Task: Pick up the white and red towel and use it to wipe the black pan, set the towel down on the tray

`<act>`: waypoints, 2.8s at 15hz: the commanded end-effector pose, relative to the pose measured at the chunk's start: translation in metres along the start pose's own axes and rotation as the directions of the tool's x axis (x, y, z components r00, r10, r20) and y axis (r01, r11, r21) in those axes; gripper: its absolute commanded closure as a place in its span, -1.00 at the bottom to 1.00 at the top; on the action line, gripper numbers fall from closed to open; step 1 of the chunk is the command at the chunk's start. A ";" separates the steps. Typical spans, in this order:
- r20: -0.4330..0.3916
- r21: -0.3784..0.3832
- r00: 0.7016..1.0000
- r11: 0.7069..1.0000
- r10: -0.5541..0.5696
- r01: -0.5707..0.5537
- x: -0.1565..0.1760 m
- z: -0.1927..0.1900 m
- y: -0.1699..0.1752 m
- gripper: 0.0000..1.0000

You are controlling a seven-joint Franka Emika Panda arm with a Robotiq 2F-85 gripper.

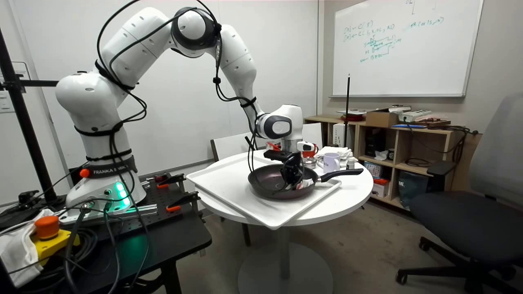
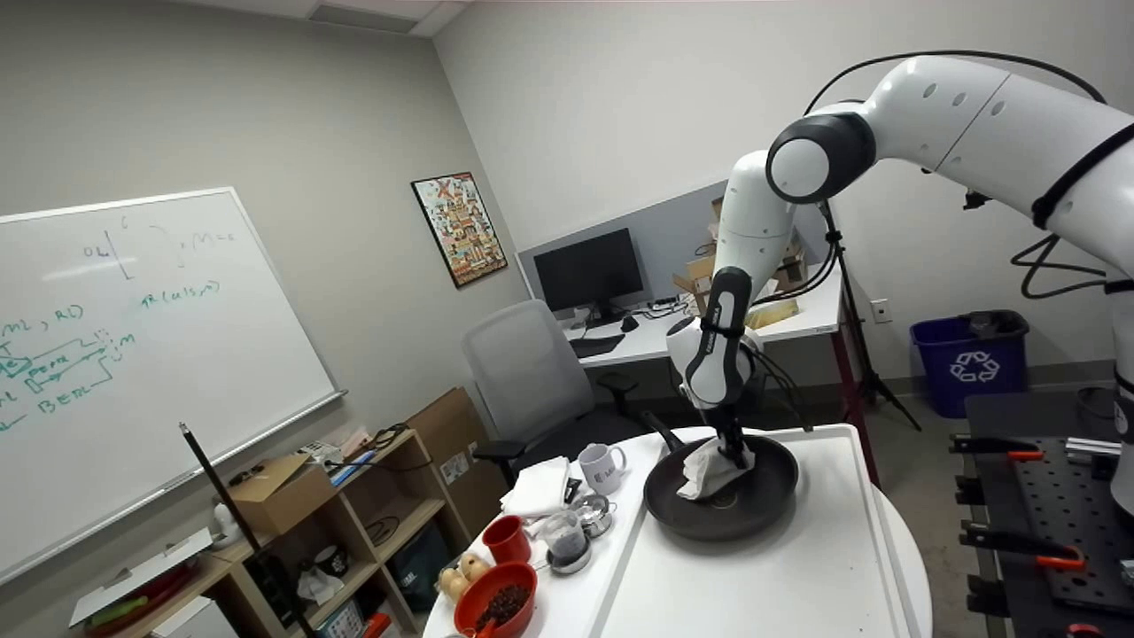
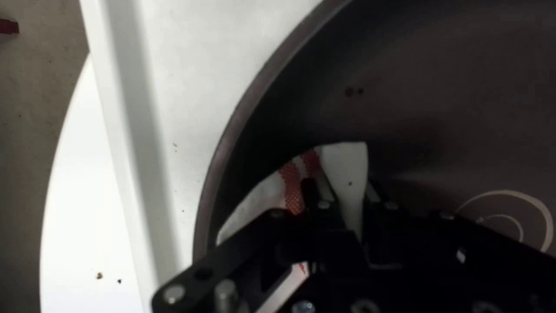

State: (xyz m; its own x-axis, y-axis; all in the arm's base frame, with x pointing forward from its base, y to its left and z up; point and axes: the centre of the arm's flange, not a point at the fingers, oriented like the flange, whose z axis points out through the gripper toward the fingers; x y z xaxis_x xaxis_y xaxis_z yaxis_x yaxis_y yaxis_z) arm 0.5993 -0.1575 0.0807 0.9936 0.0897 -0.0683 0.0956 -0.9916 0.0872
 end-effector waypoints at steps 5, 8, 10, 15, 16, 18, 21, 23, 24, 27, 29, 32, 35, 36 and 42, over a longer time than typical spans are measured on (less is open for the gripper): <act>0.001 0.135 0.999 0.990 0.048 -0.047 0.055 0.014 -0.010 0.93; 0.010 0.158 0.999 0.987 0.037 -0.039 0.061 0.014 -0.021 0.93; 0.014 0.156 1.000 0.988 0.020 -0.022 0.066 0.014 -0.032 0.93; 0.015 0.136 0.999 0.990 -0.048 0.045 0.077 0.015 -0.079 0.93; 0.019 0.136 0.997 0.988 -0.073 0.069 0.076 0.017 -0.092 0.93; 0.025 0.137 0.992 0.983 -0.126 0.121 0.069 0.019 -0.115 0.93; 0.037 0.144 0.979 0.970 -0.201 0.194 0.054 0.020 -0.140 0.93; 0.028 0.144 0.970 0.962 -0.240 0.234 0.040 0.014 -0.150 0.93; 0.019 0.143 0.969 0.960 -0.246 0.241 0.034 0.009 -0.153 0.93; -0.034 0.133 0.963 0.954 -0.266 0.268 0.007 -0.011 -0.162 0.93; -0.081 0.114 0.957 0.951 -0.279 0.287 -0.014 -0.023 -0.171 0.93; -0.191 0.059 0.937 0.950 -0.291 0.307 -0.047 -0.043 -0.189 0.93; -0.290 0.010 0.905 0.945 -0.311 0.327 -0.072 -0.063 -0.206 0.93; -0.315 -0.001 0.895 0.943 -0.317 0.334 -0.079 -0.070 -0.212 0.93; -0.398 -0.031 0.842 0.922 -0.366 0.386 -0.112 -0.114 -0.250 0.93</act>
State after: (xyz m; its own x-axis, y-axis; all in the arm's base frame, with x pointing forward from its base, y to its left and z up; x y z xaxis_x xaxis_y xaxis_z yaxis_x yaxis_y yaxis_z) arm 0.4991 0.0721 0.1470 0.8488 0.4523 0.2739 0.4539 -0.8889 0.0614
